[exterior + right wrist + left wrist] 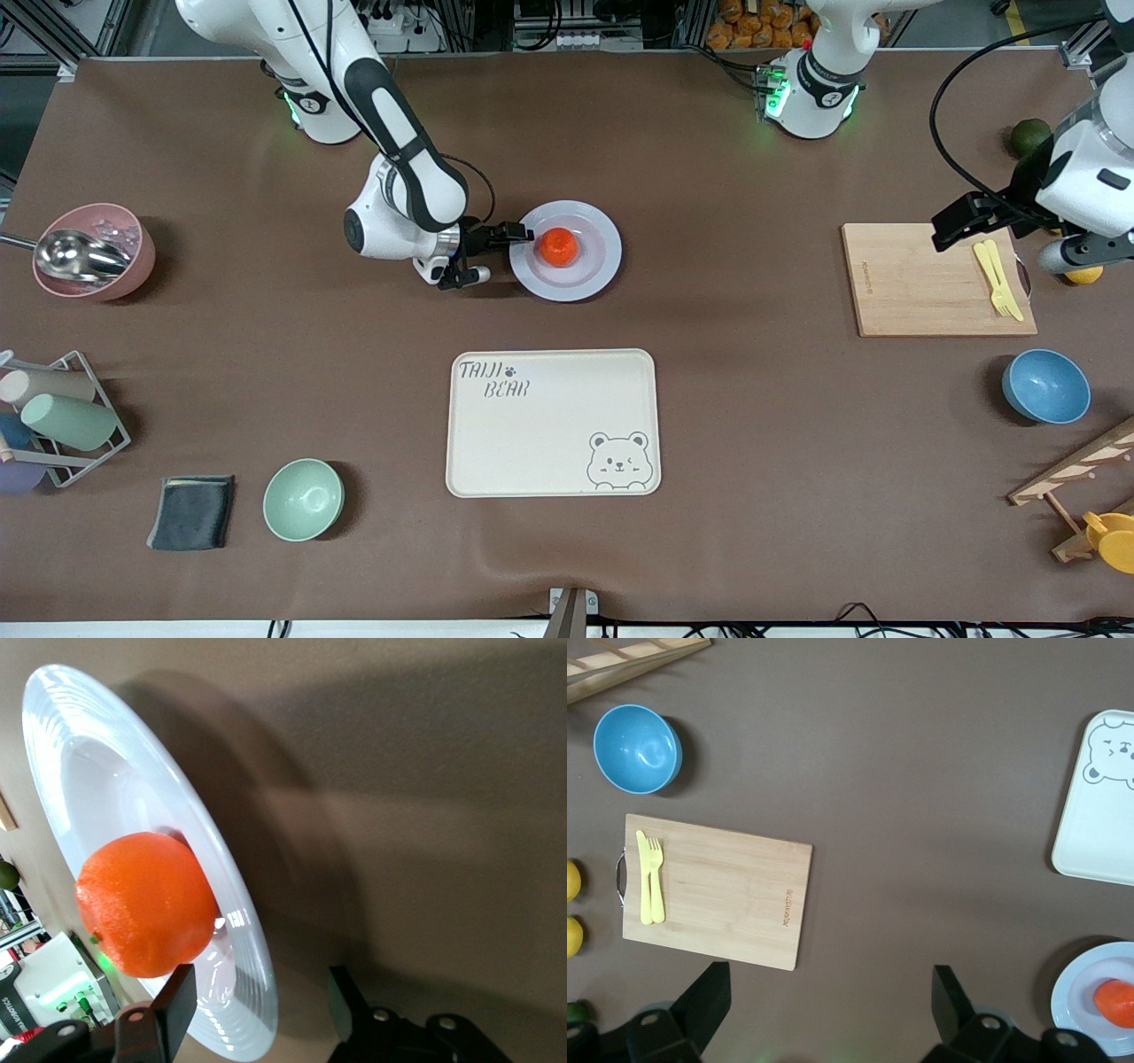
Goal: Place orange and plate with both arms
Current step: 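Grip the plate rim with the right gripper, then slide the plate with the right gripper onto the bear tray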
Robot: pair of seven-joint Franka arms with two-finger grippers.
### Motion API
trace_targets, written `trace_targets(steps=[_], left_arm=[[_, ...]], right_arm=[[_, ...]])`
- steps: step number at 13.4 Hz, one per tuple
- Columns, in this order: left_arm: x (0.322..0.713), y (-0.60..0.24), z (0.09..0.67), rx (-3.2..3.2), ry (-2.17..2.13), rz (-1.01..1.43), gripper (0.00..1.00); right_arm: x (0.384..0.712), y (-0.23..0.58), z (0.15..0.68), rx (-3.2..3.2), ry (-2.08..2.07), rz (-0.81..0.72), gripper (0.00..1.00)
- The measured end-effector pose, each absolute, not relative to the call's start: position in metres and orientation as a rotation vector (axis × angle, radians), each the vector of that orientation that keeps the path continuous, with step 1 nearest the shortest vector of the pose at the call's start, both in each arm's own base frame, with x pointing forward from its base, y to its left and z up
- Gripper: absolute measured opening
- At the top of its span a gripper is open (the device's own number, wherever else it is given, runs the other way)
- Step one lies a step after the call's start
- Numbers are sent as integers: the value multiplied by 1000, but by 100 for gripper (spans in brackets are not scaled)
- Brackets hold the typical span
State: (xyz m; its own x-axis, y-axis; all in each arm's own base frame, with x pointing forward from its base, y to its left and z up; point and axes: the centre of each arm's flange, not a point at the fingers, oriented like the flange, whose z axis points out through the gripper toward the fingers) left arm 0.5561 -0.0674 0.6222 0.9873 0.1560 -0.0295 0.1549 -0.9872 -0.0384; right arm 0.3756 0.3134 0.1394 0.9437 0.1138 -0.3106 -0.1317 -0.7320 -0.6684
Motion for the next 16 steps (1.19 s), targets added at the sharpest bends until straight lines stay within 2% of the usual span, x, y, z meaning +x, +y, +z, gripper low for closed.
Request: trace_targets(steps=[1, 5, 10, 12, 16], left_arm=[[556, -68, 622, -3095, -239, 57, 100], [551, -67, 618, -3087, -225, 122, 100], [536, -84, 627, -3080, -175, 162, 100], [533, -91, 629, -3090, -157, 169, 100], [536, -93, 619, -3099, -153, 204, 100]], right_arm=[[375, 315, 140, -2342, 28, 428, 65], [369, 325, 141, -2315, 43, 430, 18], [372, 327, 147, -2292, 12, 419, 14], [376, 327, 152, -2245, 16, 442, 10], [390, 308, 153, -2192, 23, 436, 10]])
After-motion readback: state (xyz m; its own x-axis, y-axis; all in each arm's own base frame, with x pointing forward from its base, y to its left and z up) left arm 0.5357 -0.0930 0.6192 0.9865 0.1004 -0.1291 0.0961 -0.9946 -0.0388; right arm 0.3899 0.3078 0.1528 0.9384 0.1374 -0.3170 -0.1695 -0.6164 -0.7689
